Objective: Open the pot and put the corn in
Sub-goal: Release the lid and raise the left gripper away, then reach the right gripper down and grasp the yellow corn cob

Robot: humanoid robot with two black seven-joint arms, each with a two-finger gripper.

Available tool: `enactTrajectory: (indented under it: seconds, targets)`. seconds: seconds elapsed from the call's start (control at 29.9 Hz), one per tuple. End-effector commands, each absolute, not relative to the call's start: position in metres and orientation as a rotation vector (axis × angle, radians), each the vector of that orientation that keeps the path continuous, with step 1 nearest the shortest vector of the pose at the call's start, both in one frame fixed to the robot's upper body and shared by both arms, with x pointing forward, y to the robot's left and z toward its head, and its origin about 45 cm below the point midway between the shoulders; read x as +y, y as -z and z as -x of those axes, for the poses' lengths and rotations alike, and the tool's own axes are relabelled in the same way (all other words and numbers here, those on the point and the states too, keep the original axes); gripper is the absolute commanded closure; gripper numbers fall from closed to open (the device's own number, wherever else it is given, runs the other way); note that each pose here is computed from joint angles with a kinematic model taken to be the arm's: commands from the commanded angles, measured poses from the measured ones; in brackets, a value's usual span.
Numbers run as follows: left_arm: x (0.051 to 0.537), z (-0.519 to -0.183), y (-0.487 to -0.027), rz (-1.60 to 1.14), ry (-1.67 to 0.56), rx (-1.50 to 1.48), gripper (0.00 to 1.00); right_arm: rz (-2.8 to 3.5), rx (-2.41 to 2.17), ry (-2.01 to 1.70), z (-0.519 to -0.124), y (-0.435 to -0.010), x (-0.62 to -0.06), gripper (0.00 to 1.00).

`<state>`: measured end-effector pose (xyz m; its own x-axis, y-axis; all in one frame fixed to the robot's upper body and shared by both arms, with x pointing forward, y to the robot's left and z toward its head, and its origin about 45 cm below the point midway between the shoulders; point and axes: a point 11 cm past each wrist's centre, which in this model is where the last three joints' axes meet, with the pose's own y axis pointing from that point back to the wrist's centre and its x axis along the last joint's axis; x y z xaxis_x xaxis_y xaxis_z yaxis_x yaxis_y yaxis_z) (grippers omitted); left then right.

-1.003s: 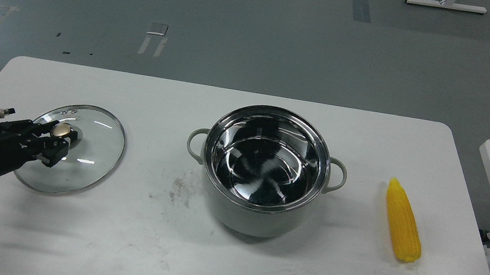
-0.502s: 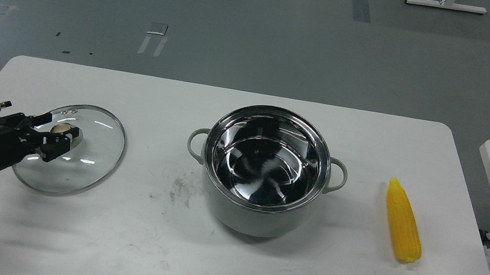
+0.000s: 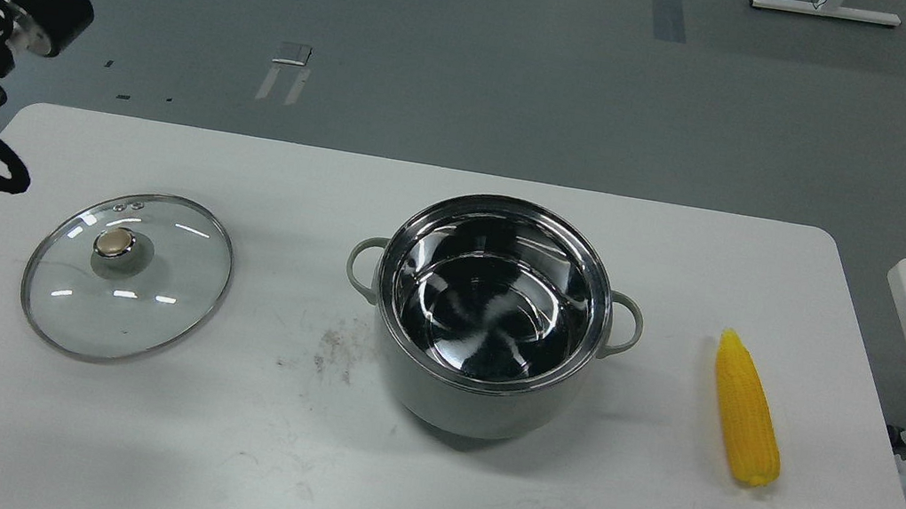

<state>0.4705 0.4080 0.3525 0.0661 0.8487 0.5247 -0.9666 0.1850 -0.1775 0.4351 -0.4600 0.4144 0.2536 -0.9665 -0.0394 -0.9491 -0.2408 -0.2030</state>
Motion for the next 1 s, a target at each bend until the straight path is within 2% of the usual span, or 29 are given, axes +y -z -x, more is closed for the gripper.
enactTrajectory:
  seconds: [0.0,0.17,0.33,0.37,0.5,0.67,0.97]
  targets:
    - [0.402,-0.481,-0.392,0.101,-1.421,-0.362,0.06,2.507,1.861,0.283,-0.423,-0.414,-0.454,0.0]
    - [0.395,-0.487,-0.417,0.446,-1.372,-0.179,0.03,2.828,1.937,0.613,-0.408,-0.389,-0.434,0.0]
    - [0.383,-0.495,-0.391,0.649,-1.307,0.071,0.02,3.187,1.874,1.069,-0.384,-0.335,-0.405,0.0]
    - [0.383,-0.495,-0.391,0.65,-1.306,0.072,0.02,3.188,1.874,1.07,-0.384,-0.334,-0.405,0.0]
    - [0.376,-0.491,-0.371,0.682,-1.262,0.137,0.02,3.423,1.775,1.244,-0.36,-0.277,-0.396,0.0]
    - [0.364,-0.49,-0.353,0.675,-1.25,0.173,0.02,3.591,1.585,1.384,-0.349,-0.229,-0.372,0.0]
    - [0.365,-0.489,-0.354,0.684,-1.249,0.172,0.02,3.854,1.149,1.585,-0.325,-0.148,-0.328,0.02]
